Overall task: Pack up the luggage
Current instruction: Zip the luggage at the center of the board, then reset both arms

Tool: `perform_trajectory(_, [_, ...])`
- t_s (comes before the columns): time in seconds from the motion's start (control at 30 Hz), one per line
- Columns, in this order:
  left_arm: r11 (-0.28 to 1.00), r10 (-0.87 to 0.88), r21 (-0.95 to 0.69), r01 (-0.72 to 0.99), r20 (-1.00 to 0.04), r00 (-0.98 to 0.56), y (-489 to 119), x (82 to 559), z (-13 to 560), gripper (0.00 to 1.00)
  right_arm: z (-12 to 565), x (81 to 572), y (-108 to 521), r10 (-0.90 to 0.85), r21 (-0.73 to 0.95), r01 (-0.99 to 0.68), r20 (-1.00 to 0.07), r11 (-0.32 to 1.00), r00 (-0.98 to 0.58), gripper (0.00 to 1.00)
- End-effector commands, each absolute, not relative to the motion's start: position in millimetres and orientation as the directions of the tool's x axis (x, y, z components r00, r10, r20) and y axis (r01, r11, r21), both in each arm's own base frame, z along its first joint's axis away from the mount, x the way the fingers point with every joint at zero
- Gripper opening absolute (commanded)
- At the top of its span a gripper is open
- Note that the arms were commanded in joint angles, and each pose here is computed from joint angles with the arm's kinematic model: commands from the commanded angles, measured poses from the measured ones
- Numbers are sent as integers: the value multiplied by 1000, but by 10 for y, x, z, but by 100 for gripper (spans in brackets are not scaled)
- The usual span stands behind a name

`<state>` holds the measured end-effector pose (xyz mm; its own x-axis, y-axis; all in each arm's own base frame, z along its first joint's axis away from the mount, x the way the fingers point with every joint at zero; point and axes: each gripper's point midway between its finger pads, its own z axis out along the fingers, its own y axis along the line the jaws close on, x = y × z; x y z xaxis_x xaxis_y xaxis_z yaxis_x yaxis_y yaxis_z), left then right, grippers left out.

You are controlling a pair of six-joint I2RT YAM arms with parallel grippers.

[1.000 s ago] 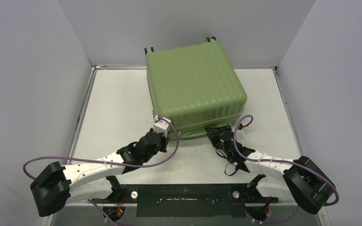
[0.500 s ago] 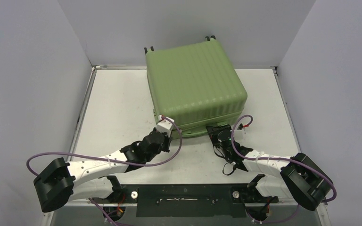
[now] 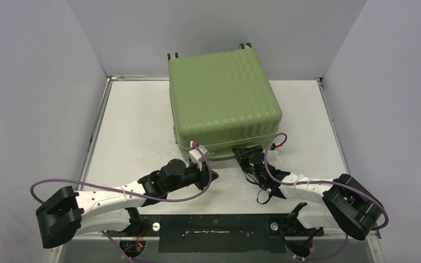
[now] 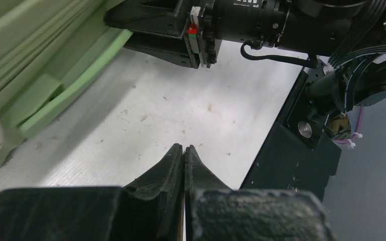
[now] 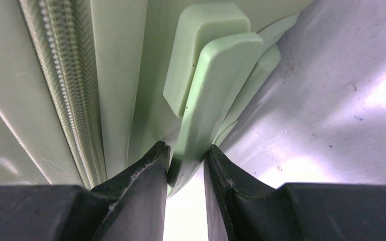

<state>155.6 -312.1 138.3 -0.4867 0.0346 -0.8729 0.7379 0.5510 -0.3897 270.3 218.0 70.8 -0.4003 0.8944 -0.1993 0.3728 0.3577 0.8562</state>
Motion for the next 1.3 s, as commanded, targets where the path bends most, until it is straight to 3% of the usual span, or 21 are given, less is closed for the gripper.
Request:
perform_trajectory(0.0, [439,-27,-426,791,-886,-462,-3442,1554,1719,0,100,2002,2377,711,697,427,-168,575,-683,0])
perform_trajectory(0.23, [474,2,-373,798,-905,-425,-3524,1683,1837,0,178,1997,2353,697,702,395,-201,592,-688,0])
perform_trajectory(0.27, [499,-13,-368,785,-908,-418,-3463,1718,1895,8,232,2005,2350,691,710,377,-214,595,-690,0])
perform_trajectory(0.33, [542,-35,-345,766,-920,-390,-3328,1772,2021,39,277,2009,2305,681,702,357,-245,616,-691,4])
perform_trajectory(0.4, [583,-62,-329,743,-930,-362,-3190,1819,2169,60,315,1995,2256,667,694,339,-273,636,-693,23])
perform_trajectory(0.47, [622,-91,-320,715,-936,-340,-3048,1866,2302,71,353,1989,2175,656,675,327,-309,661,-688,42])
perform_trajectory(0.53, [668,-126,-320,672,-938,-322,-2890,1921,2418,96,397,1975,2060,638,640,320,-355,699,-683,56])
perform_trajectory(0.63, [787,-220,-355,505,-926,-308,-2528,2102,2497,97,521,1984,1824,592,564,297,-461,770,-661,69])
perform_trajectory(0.73, [874,-299,-383,298,-909,-290,-2127,2240,2527,97,721,2002,1538,528,469,276,-578,839,-622,76])
perform_trajectory(0.83, [915,-329,-376,148,-906,-266,-1849,2308,2546,97,972,2042,1281,503,414,288,-662,863,-555,77])
perform_trajectory(1.1, [886,-449,-418,-200,-881,-147,-1312,2398,2660,97,1862,2258,1284,342,358,41,-841,933,-420,78])
perform_trajectory(1.2, [841,-517,-486,-236,-851,-89,-1238,2405,2770,97,2227,2334,1342,311,346,-41,-883,937,-352,79])
perform_trajectory(1.27, [873,-484,-470,-132,-867,-118,-1378,2413,2923,97,2496,2384,1371,304,342,-80,-904,936,-301,81])
